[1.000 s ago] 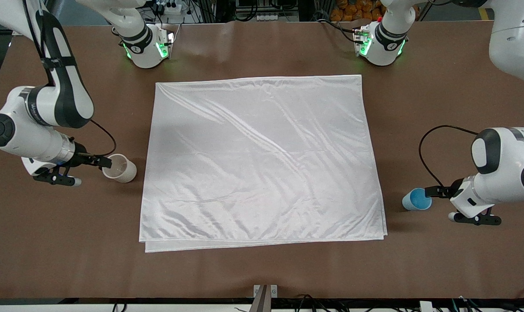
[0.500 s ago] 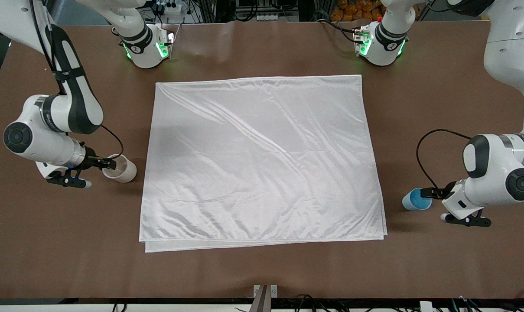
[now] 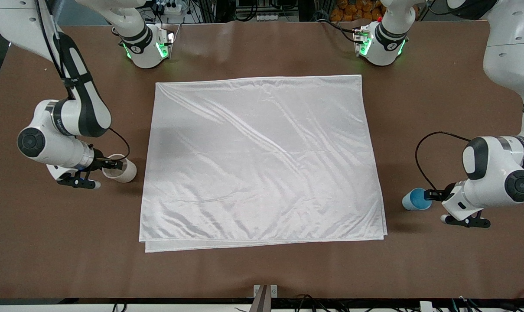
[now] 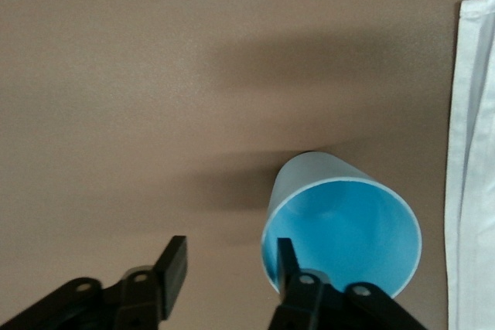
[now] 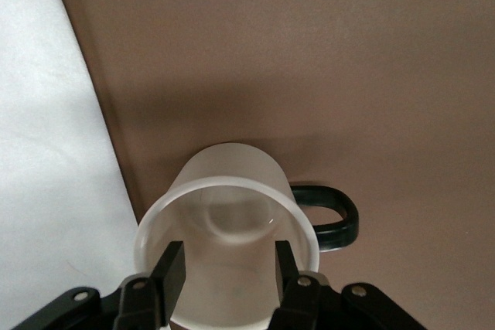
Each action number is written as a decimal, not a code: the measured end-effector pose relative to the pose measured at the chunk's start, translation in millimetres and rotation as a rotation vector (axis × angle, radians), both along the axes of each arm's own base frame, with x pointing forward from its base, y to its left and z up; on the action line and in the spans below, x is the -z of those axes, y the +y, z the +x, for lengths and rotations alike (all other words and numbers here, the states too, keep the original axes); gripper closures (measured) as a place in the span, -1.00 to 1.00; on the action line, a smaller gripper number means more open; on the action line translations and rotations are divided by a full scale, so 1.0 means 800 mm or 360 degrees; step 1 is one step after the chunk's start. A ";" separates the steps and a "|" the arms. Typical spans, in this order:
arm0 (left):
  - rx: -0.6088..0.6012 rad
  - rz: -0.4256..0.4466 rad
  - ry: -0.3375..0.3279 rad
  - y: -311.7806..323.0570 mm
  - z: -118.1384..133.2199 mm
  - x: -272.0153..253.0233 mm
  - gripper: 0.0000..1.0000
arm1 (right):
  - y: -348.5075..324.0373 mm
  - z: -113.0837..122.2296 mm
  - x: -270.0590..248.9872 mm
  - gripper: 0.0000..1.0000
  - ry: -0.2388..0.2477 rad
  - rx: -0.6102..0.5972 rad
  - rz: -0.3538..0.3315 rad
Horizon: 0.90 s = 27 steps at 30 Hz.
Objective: Place blue cup into white mug on cloth
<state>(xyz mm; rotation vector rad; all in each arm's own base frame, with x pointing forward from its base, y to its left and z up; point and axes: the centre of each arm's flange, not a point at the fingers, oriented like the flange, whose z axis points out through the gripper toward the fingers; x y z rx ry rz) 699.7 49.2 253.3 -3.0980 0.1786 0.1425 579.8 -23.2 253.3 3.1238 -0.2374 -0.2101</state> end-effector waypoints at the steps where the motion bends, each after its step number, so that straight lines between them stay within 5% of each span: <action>1: -0.0002 0.0000 -0.0001 0.001 0.000 0.000 -0.04 | 0.001 -0.001 0.002 -0.12 0.0002 -0.0003 0.0000; 11: -0.0007 0.0001 -0.0007 0.004 0.001 -0.002 0.96 | 0.003 -0.004 0.014 -0.12 0.0016 -0.0006 0.0000; 27: -0.0023 0.0002 -0.0011 0.002 0.002 -0.004 0.96 | 0.003 -0.007 0.020 -0.12 0.0031 -0.0006 0.0001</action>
